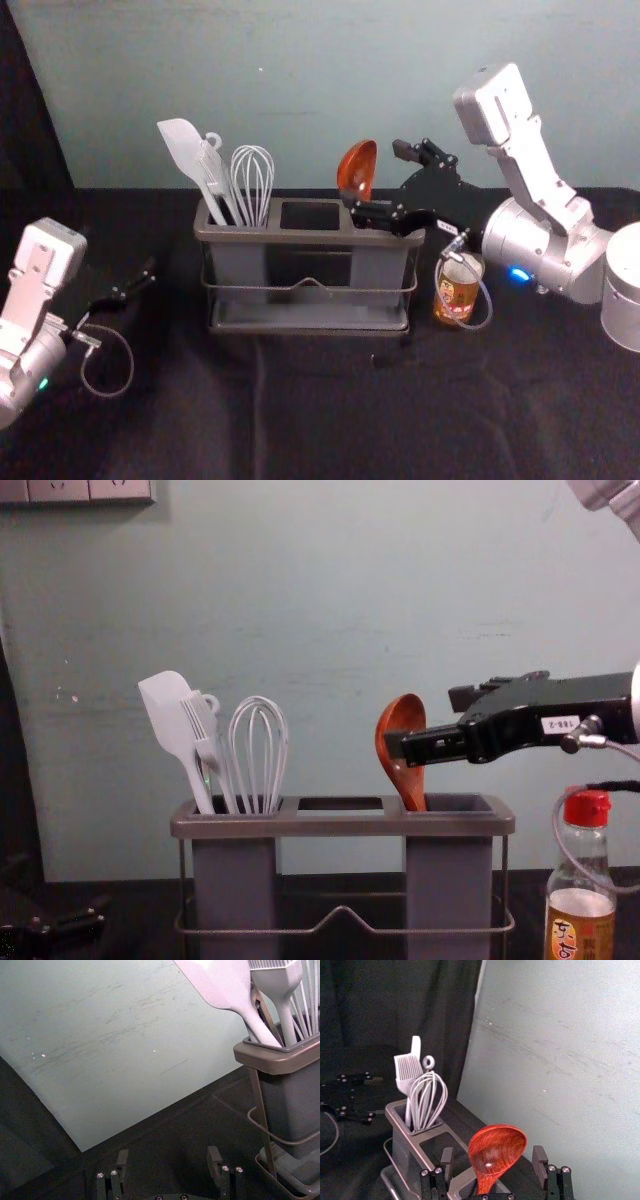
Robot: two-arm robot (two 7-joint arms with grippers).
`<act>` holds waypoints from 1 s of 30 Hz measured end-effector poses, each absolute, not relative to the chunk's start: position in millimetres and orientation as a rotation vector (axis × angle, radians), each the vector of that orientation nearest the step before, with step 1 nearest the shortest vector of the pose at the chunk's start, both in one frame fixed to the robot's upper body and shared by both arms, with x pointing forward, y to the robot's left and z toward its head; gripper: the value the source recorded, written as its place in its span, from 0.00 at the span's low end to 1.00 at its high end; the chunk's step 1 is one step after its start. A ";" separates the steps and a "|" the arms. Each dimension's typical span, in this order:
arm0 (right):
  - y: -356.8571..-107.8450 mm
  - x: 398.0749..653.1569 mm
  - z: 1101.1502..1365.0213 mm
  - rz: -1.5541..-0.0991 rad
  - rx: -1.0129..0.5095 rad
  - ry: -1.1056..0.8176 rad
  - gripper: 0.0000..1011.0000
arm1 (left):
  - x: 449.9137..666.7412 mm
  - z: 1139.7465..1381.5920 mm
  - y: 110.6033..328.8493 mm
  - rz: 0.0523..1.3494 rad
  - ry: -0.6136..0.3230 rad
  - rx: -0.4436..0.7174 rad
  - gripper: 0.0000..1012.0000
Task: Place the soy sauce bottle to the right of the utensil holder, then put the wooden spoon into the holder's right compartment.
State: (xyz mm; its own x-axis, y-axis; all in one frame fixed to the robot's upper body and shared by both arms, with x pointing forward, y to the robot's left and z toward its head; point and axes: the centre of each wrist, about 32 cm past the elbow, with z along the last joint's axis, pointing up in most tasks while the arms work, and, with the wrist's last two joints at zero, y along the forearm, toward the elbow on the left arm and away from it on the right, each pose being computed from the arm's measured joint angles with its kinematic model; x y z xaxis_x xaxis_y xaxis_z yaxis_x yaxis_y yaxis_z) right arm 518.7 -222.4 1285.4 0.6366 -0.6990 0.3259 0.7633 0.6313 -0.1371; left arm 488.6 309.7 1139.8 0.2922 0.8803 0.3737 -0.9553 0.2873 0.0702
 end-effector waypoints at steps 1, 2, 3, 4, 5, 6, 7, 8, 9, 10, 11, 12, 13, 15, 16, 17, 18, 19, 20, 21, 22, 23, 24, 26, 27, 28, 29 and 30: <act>-221.9 517.2 1286.2 -0.853 -0.276 -0.256 0.99 | 488.6 1139.8 309.7 1.248 -0.285 0.304 1.00; -221.7 515.8 1287.1 -0.859 -0.279 -0.260 0.99 | 488.6 1139.8 309.7 1.248 -0.285 0.304 1.00; -221.2 512.9 1289.3 -0.870 -0.281 -0.269 0.99 | 488.6 1139.8 309.7 1.248 -0.285 0.304 1.00; -221.0 511.6 1290.1 -0.875 -0.283 -0.272 0.99 | 488.6 1139.8 309.7 1.248 -0.285 0.304 1.00; -220.7 508.7 1291.6 -0.886 -0.285 -0.278 0.99 | 488.6 1139.8 309.7 1.248 -0.285 0.304 1.00; -220.6 507.1 1292.3 -0.891 -0.285 -0.281 0.99 | 488.6 1139.8 309.7 1.248 -0.285 0.304 1.00; -220.4 505.5 1292.8 -0.897 -0.285 -0.285 0.99 | 488.6 1139.8 309.7 1.248 -0.285 0.304 1.00; -220.2 503.8 1293.6 -0.903 -0.284 -0.290 0.99 | 488.6 1139.8 309.7 1.248 -0.285 0.304 1.00; -220.1 502.2 1294.3 -0.909 -0.284 -0.294 0.99 | 488.6 1139.8 309.7 1.248 -0.285 0.304 1.00; -219.6 497.9 1295.0 -0.925 -0.281 -0.301 0.99 | 488.6 1139.8 309.7 1.248 -0.285 0.304 1.00; -219.5 495.8 1295.7 -0.931 -0.279 -0.305 0.99 | 488.6 1139.8 309.7 1.248 -0.285 0.304 1.00; -219.6 491.7 1296.6 -0.943 -0.276 -0.311 0.99 | 488.6 1139.8 309.7 1.248 -0.285 0.304 1.00; -219.4 489.2 1297.2 -0.949 -0.274 -0.316 0.99 | 488.6 1139.8 309.7 1.248 -0.285 0.304 1.00; -219.2 481.1 1298.5 -0.966 -0.266 -0.327 0.99 | 488.6 1139.8 309.7 1.248 -0.285 0.304 1.00; -219.2 478.4 1298.8 -0.972 -0.264 -0.330 0.99 | 488.6 1139.8 309.7 1.248 -0.285 0.304 1.00; -219.3 472.5 1299.2 -0.981 -0.260 -0.335 0.99 | 488.6 1139.8 309.7 1.248 -0.285 0.304 1.00; -219.5 469.3 1298.9 -0.985 -0.259 -0.337 0.99 | 488.6 1139.8 309.7 1.248 -0.285 0.304 1.00; -219.6 466.0 1299.1 -0.989 -0.256 -0.340 0.99 | 488.6 1139.8 309.6 1.248 -0.285 0.304 1.00; -219.6 463.1 1298.8 -0.993 -0.255 -0.343 0.99 | 488.6 1139.8 309.7 1.248 -0.285 0.304 1.00; -219.7 460.0 1298.3 -0.997 -0.254 -0.344 0.99 | 488.6 1139.8 309.7 1.248 -0.285 0.304 1.00; -219.9 453.8 1296.5 -1.006 -0.251 -0.346 0.99 | 488.6 1139.8 309.7 1.248 -0.285 0.304 1.00; -220.2 450.6 1295.0 -1.011 -0.249 -0.345 0.99 | 488.6 1139.8 309.7 1.248 -0.285 0.304 1.00; -220.6 447.7 1293.7 -1.016 -0.246 -0.344 0.99 | 488.6 1139.7 309.6 1.248 -0.285 0.305 1.00; -221.5 438.9 1289.1 -1.030 -0.227 -0.334 0.99 | 488.6 1139.8 309.7 1.248 -0.285 0.304 1.00; -221.8 436.4 1287.2 -1.033 -0.219 -0.328 0.99 | 488.6 1139.8 309.7 1.248 -0.285 0.304 1.00; -222.3 433.3 1284.6 -1.038 -0.208 -0.322 0.99 | 488.6 1139.8 309.7 1.248 -0.285 0.304 1.00; -222.7 425.3 1278.6 -1.049 -0.187 -0.311 0.99 | 488.6 1139.8 309.7 1.248 -0.285 0.304 1.00; -223.2 422.3 1276.2 -1.053 -0.182 -0.306 0.99 | 488.6 1139.8 309.7 1.248 -0.285 0.304 1.00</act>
State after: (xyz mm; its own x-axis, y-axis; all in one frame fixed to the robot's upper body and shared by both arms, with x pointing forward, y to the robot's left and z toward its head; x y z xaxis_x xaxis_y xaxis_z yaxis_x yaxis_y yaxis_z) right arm 422.3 -223.2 1276.2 0.4584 -0.8238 0.3335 0.8741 0.4857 -0.0019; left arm 488.6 309.7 1139.8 0.2923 0.8803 0.3737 -0.9553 0.2873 0.0702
